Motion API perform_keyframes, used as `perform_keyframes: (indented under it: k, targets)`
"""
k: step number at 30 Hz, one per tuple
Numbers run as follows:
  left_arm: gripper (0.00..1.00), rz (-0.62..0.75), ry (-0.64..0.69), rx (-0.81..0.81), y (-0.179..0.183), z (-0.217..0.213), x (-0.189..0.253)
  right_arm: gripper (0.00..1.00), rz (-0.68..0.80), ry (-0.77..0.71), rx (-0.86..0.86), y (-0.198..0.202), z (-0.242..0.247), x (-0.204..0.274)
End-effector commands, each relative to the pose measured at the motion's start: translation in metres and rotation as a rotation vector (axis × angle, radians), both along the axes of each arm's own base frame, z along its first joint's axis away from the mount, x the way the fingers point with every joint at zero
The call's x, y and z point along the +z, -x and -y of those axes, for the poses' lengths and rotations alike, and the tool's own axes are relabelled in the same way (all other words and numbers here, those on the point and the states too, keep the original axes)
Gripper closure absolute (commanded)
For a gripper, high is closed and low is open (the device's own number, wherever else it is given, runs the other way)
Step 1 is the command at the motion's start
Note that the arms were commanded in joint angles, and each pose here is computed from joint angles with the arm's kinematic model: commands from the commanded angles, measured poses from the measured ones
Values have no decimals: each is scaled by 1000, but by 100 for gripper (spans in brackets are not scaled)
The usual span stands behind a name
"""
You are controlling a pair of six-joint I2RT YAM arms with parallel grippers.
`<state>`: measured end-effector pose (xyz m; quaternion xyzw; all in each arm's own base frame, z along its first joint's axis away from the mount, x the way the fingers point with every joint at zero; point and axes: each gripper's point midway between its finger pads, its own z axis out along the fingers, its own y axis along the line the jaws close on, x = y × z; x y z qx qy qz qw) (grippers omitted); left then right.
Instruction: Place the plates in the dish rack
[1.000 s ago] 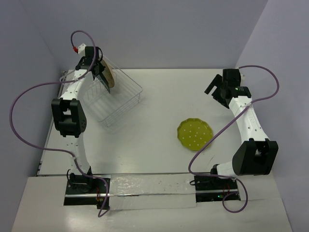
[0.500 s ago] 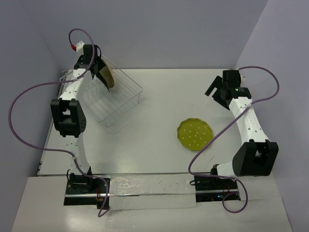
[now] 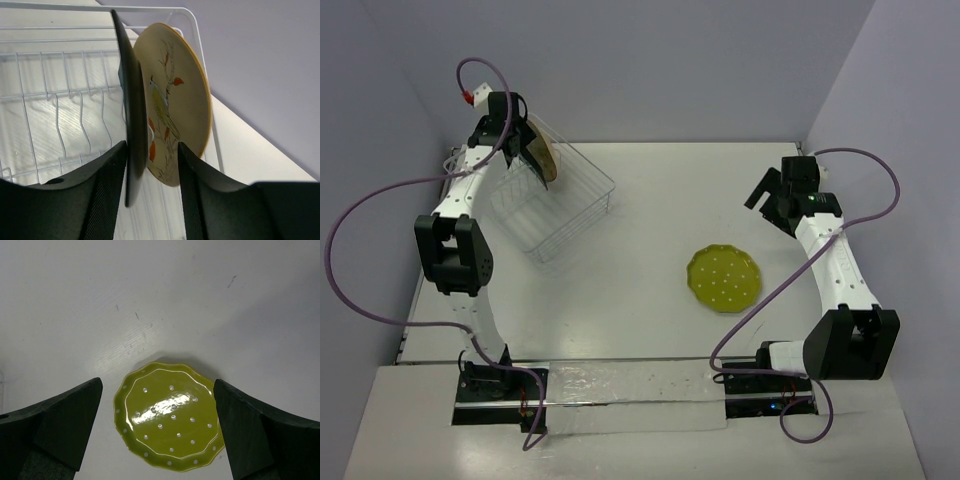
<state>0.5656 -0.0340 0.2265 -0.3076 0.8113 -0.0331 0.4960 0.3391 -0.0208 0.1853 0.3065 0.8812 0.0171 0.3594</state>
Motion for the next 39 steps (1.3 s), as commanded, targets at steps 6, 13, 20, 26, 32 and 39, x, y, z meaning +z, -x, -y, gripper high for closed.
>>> perform_keyframes:
  k: [6,13,20,26,32,39]
  targets:
    - [50,0,21,22,27,20,9,0,58,11,15,4,-1,14]
    - [47,-2,17,14,61,28,14,0,67,7,30,6,-3,12]
    - [38,18,4,-6,81,33,28,0,70,-1,35,6,-5,11]
    - [23,120,-12,-87,102,57,76,0,50,-8,10,15,-1,-2]
    - [14,211,1,-334,121,119,103,0,15,-82,-75,48,13,-31]
    - [5,231,-2,-697,148,219,91,0,-99,-245,-109,100,4,-99]
